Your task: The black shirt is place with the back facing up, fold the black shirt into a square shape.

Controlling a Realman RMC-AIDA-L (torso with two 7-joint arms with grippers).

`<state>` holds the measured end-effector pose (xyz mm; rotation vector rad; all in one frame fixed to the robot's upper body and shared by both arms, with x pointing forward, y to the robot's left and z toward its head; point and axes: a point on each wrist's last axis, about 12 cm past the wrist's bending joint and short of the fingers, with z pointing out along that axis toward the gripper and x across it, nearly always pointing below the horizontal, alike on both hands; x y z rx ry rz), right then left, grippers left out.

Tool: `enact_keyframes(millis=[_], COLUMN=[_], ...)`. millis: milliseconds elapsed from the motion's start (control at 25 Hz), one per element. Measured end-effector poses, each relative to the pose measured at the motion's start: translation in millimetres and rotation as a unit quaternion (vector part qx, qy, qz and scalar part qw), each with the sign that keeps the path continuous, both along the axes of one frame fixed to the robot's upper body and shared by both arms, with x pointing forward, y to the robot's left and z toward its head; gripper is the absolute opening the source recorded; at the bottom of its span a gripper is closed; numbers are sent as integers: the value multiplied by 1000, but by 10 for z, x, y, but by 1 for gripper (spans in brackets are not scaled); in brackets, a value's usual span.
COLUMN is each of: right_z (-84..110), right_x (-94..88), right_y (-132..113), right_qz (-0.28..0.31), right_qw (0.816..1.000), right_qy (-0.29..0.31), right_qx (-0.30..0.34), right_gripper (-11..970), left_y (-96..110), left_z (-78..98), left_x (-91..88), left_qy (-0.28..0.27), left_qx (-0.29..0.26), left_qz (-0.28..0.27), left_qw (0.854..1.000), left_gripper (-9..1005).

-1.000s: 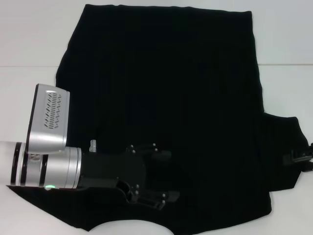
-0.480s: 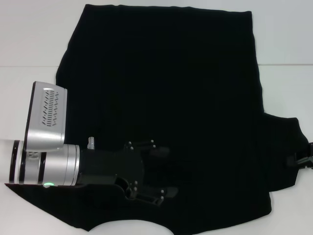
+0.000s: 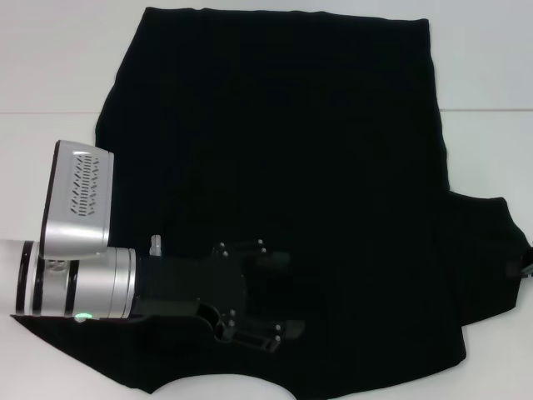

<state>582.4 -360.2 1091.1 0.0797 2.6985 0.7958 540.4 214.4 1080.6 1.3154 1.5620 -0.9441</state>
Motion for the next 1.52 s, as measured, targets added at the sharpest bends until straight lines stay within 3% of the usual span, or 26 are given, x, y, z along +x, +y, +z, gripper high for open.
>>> enact_keyframes(millis=[360,800,1040,1360,1520], right_z=[33,96,203,275,312], right_x=[-17,149,271,380,444], right_y=[-200,-80,138,805,960], right_qz=[-18,-4,36,159,170], right_qw=[999,996,992,982,980], right_qy=[-51,-90,-117,-97,-96], right_qx=[1,-7,14,30,25], right_gripper=[11,17,21,26,28], left_y=[-25,-35,-36,-40,-33], left_z=[-15,-14,-14,-4,0], left_x=[-29,-29,-17,1,7], left_qy=[8,10,8,6,5], left_qx=[-19,-24,-22,-20,-20], left_qz=[5,6,8,9,10], left_qw=[1000,1000,1000,1000,1000], left_gripper=[936,936,936,937,937])
